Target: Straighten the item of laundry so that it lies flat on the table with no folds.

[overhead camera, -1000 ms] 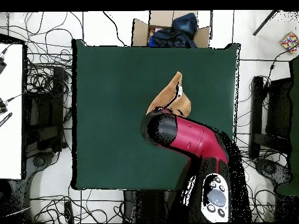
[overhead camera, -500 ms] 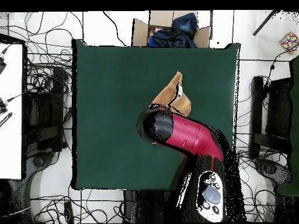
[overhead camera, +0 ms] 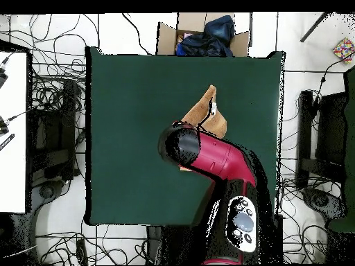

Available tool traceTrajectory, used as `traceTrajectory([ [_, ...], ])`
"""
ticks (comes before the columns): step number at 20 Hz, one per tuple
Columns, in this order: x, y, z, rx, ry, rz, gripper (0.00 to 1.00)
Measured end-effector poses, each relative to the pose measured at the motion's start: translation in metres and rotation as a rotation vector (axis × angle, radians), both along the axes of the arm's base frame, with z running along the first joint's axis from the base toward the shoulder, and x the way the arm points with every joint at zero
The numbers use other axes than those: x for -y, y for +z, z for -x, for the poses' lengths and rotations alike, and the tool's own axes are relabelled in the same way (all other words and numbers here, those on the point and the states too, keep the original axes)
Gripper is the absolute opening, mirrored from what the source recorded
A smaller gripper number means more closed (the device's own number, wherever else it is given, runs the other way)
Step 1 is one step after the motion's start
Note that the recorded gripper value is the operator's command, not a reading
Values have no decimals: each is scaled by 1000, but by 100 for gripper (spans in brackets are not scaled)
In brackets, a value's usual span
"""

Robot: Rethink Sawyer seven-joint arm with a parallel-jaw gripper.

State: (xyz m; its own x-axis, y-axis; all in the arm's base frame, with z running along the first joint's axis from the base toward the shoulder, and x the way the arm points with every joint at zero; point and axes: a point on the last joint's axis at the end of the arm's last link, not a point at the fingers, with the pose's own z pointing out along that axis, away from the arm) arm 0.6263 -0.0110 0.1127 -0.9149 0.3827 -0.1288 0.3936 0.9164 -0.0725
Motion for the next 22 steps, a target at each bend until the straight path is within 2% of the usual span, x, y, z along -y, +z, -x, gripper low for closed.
traceTrajectory([
  [8,-7,-21,3,-19,-5,-7,100],
  [22,-3,-40,5,-26,-7,0,100],
])
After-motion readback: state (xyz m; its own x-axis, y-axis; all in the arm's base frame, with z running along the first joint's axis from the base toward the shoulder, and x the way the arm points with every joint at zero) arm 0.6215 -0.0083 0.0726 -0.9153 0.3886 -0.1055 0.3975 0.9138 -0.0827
